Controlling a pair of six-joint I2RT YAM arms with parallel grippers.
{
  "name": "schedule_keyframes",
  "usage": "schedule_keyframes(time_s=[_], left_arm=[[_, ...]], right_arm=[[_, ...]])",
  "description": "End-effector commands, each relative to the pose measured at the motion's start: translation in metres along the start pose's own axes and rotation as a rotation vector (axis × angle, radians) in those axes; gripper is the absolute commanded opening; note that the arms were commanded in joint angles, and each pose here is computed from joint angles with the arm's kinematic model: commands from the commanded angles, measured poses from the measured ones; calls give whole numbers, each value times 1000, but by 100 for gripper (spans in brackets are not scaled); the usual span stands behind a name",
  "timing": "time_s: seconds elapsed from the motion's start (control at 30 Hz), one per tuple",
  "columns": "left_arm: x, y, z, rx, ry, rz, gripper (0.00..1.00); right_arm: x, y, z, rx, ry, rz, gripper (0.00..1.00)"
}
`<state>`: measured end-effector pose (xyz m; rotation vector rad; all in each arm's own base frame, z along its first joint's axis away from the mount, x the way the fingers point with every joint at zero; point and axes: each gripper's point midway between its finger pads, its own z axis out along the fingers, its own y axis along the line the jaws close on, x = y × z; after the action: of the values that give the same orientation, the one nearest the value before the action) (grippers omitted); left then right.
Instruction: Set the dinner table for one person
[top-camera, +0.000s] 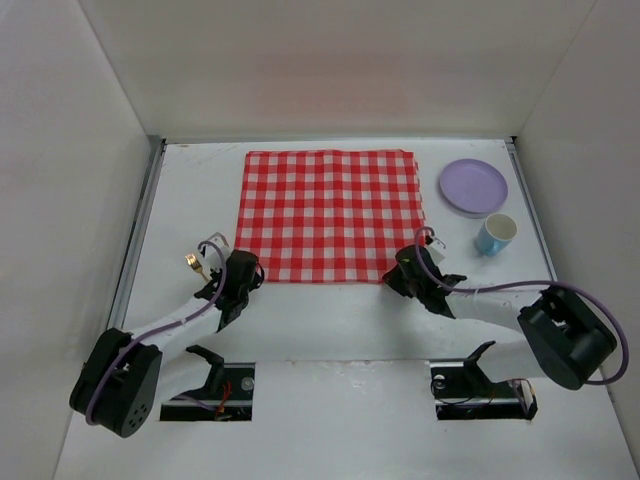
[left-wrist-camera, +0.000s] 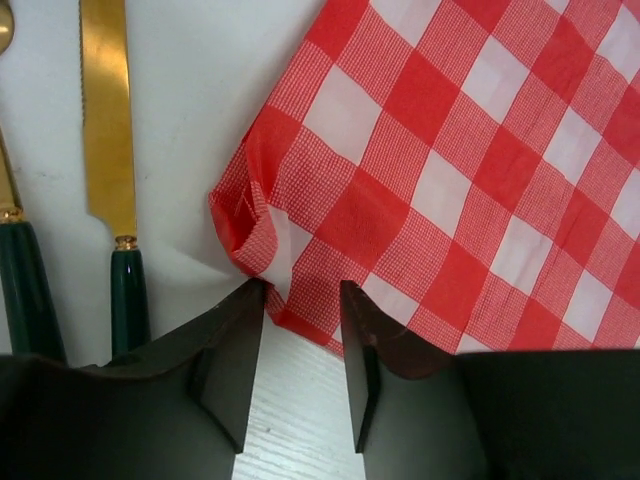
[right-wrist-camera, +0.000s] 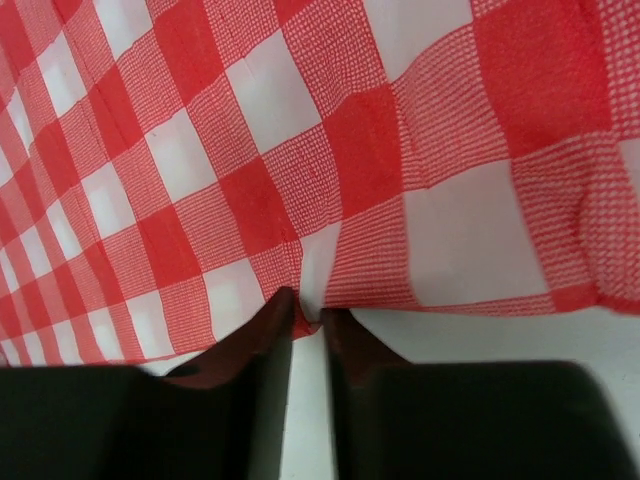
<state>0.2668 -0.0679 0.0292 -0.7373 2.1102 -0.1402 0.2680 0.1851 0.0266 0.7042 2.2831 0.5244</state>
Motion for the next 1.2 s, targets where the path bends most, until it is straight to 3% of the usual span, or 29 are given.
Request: schedule_keyframes(time_s=[0.0,0.17,0.3,0.67,1.03,1.1,1.17], left_arm=[[-8,-17,2,59,-33,-25,27],[2,-19,3,79,-8,8,9],[9,-14,-7,98,2,25,5],[15,13,-49,103,32,17,3],[27,2,-78,146,91,5,5],[21,2,-81,141,62,11,10],[10,0,-83,133,20,21,18]], right_arm=[[-13,10,0,-31,-43,47,16],[-21,-16,-11,-17,-74,88,9],[-20,-19,-22,-44,-73,93,9],[-17,-34,-54,-15,-72,57,12],[0,-31,-57,-1,-12,-4,12],[2,-31,-58,4,-13,-10,13],[-1,-32,-62,10,-24,-14,25]])
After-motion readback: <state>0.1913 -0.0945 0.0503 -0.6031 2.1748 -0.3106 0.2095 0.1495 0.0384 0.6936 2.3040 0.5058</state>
